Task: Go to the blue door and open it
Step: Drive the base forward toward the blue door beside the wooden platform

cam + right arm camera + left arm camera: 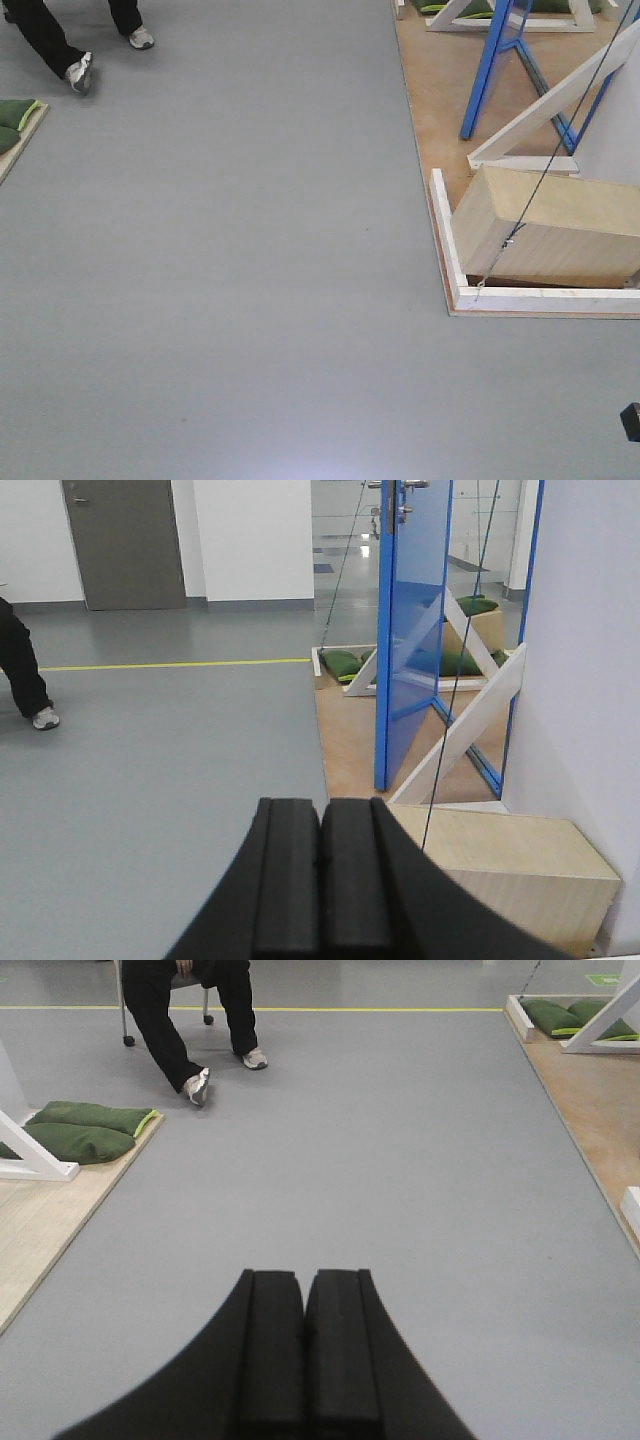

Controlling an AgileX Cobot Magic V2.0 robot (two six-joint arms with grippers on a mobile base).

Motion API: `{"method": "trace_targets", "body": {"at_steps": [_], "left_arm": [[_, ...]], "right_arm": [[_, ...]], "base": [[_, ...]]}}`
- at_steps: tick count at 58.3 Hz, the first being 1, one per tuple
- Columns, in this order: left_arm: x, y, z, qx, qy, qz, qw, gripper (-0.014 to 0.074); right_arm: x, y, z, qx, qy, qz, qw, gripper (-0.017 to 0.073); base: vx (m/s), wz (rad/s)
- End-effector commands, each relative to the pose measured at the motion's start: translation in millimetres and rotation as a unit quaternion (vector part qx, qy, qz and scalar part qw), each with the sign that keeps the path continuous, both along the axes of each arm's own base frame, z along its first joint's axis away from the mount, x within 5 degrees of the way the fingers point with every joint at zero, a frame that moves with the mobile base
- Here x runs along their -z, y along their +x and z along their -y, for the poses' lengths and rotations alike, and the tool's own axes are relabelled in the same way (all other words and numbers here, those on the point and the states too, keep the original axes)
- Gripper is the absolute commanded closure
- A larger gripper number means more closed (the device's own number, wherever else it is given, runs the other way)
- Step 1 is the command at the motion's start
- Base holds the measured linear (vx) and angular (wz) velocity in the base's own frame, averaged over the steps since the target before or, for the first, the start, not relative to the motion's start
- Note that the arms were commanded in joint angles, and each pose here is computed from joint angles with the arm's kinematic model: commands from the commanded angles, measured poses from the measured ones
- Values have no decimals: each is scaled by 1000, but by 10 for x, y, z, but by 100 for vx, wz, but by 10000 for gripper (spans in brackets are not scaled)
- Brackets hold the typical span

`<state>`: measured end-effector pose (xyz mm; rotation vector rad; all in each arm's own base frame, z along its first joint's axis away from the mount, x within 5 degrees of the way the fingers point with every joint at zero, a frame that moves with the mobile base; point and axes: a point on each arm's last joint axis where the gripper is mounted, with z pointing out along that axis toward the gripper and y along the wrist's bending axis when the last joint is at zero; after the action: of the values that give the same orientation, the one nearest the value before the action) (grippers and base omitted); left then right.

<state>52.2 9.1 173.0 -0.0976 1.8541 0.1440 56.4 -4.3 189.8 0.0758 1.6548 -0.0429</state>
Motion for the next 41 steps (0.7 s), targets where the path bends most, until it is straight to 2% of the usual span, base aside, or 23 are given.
{"method": "trace_targets", "body": {"at_steps": [1,21,41], "left_arm": [[-165,2,5,2,3,59,998,521],[-165,2,5,2,3,59,998,521],[-165,2,5,2,3,59,998,521]], "right_arm": [[-70,7,1,1,-6,40,999,551],[-70,7,1,1,-6,40,999,551],[-70,7,1,1,-6,40,999,551]], "base": [[26,4],[32,-5],[44,-1]]}}
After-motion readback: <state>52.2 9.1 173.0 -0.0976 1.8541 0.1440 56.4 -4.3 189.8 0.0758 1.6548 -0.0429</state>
